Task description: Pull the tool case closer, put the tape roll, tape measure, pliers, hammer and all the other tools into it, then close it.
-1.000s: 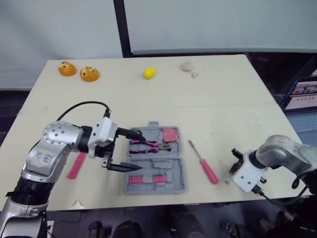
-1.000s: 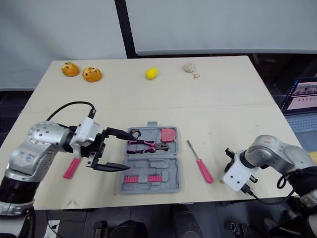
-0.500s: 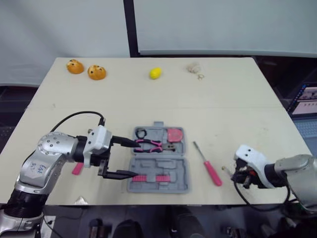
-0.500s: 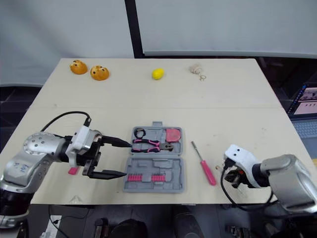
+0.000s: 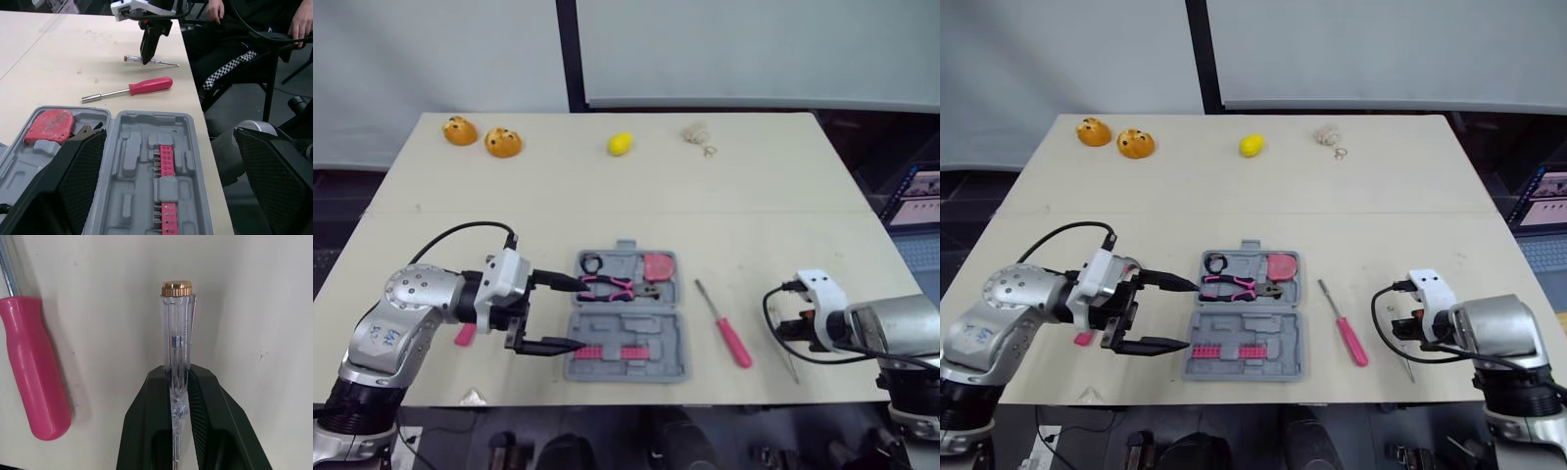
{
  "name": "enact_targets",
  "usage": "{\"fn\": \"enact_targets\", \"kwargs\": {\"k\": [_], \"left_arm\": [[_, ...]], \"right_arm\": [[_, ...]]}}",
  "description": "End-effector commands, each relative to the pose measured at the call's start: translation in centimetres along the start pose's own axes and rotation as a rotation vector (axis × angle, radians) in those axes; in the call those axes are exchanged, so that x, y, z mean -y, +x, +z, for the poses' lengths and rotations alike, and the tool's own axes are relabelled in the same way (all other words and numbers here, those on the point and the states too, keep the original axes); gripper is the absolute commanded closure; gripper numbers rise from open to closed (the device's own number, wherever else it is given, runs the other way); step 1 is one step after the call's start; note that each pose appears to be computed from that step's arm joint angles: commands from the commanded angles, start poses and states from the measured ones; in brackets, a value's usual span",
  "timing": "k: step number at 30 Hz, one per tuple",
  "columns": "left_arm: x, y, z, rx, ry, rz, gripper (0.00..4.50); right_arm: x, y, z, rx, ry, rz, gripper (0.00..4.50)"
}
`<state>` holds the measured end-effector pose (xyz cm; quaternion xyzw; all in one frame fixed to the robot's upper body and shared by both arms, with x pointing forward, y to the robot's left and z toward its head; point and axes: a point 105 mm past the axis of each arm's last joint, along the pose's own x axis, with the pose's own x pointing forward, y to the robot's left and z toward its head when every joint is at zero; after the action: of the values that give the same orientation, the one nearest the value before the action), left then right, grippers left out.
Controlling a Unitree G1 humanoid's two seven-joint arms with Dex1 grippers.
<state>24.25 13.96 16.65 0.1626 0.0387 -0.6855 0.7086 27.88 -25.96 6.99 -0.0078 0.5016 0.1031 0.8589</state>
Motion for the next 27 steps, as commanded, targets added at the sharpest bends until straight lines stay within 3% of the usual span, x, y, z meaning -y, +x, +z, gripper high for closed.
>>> {"fn": "enact_targets", "kwargs": {"k": [1,14,23,27], "left_arm": [[0.1,-0.2,1.1,0.014,0.045,-0.008,0.0],[-0.4,0.3,1.1,0.016,0.056,-0.019,0.0],[-0.7,0.3,1.2,0.016,0.068,-0.032,0.0],[-0.8,0.2,1.2,0.017,0.068,-0.037,0.0]], "right_arm": [[0.3,-0.1,0.5,0.026,0.033,-0.014,4.49],[-0.3,0.4,0.3,0.079,0.05,0.001,4.49],[-0.6,-3.0,1.7,0.256,-0.055,-0.02,0.05],[-1.7,-5.7,1.7,0.406,-0.149,-0.013,0.05]]}}
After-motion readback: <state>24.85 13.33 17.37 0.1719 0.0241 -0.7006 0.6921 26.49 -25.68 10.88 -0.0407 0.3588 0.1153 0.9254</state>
